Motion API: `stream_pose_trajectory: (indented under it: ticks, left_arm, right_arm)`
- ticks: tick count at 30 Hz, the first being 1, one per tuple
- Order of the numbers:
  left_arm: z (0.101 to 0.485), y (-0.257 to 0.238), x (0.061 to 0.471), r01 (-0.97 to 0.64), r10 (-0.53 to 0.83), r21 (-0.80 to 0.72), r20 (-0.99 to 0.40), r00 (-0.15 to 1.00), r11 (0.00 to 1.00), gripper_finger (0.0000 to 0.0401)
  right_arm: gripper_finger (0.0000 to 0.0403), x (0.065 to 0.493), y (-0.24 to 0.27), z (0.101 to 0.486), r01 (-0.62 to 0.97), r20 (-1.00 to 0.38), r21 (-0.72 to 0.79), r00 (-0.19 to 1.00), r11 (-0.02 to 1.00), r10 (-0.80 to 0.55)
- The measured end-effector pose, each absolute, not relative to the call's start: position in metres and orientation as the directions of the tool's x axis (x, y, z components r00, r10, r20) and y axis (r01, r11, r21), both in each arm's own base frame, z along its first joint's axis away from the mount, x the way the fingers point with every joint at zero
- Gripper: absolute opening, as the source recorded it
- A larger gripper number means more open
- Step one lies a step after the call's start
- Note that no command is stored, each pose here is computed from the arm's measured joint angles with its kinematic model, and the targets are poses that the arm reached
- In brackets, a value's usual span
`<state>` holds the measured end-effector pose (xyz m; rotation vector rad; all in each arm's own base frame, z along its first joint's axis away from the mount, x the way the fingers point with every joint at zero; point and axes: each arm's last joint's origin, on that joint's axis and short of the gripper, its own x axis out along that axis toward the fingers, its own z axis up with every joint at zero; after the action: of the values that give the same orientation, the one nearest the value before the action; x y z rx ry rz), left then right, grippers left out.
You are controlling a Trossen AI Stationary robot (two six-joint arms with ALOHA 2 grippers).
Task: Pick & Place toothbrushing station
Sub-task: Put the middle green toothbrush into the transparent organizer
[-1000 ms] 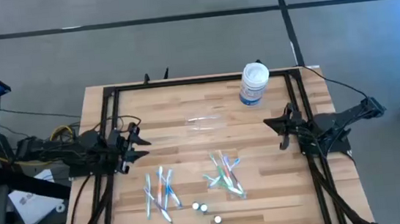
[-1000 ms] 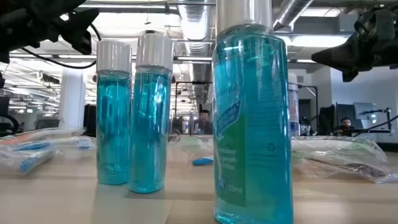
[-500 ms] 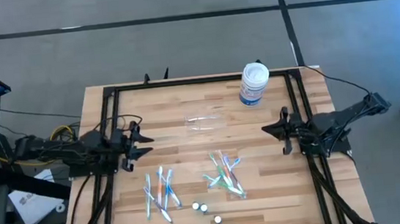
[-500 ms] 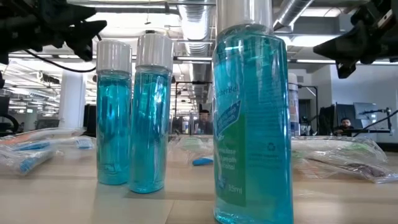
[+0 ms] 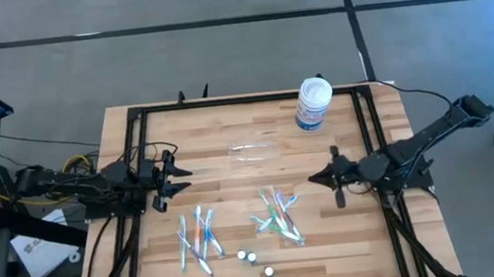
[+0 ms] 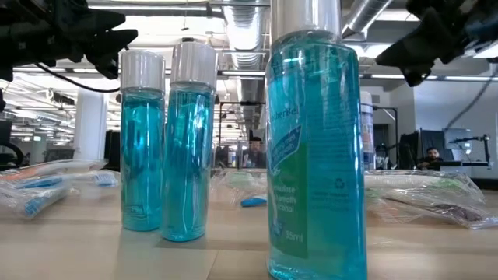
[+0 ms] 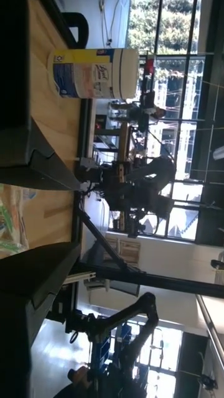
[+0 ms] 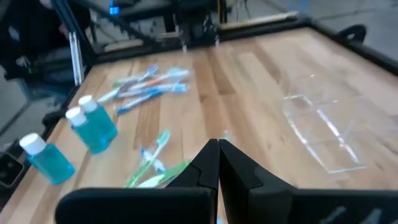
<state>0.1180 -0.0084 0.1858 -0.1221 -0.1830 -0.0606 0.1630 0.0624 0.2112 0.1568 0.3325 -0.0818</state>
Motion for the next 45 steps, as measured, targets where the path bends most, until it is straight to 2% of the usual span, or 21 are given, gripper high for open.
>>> stream_pose_trajectory:
  ticks: [8, 14, 26, 29, 37, 45]
  left_arm:
    - [0.186, -0.008, 0.118, 0.072, -0.049, -0.116, 0.191, 0.980, 0.991, 0.0140]
    - [0.187, -0.008, 0.118, 0.073, -0.049, -0.116, 0.192, 0.980, 0.991, 0.0140]
    - [0.187, -0.008, 0.118, 0.073, -0.050, -0.117, 0.195, 0.979, 0.990, 0.0140]
    - [0.187, -0.008, 0.118, 0.074, -0.050, -0.116, 0.197, 0.979, 0.990, 0.0140]
    - [0.187, -0.008, 0.118, 0.075, -0.051, -0.116, 0.198, 0.979, 0.990, 0.0140]
    - [0.187, -0.008, 0.118, 0.076, -0.052, -0.116, 0.198, 0.979, 0.990, 0.0140]
  right_arm:
    - [0.0000, 0.216, 0.097, 0.220, 0.048, -0.438, 0.103, 0.899, 0.993, 0.002]
    - [0.0000, 0.258, 0.119, 0.209, 0.001, -0.554, 0.080, 0.832, 0.997, 0.043]
    - [0.0001, 0.318, 0.125, 0.173, 0.093, -0.725, 0.114, 0.689, 0.989, 0.018]
    - [0.0015, 0.325, 0.120, 0.164, 0.111, -0.764, 0.107, 0.645, 0.988, 0.010]
    - [0.0077, 0.342, 0.125, 0.158, 0.090, -0.779, 0.141, 0.624, 0.986, 0.054]
    - [0.0104, 0.343, 0.126, 0.161, 0.081, -0.774, 0.155, 0.630, 0.985, 0.070]
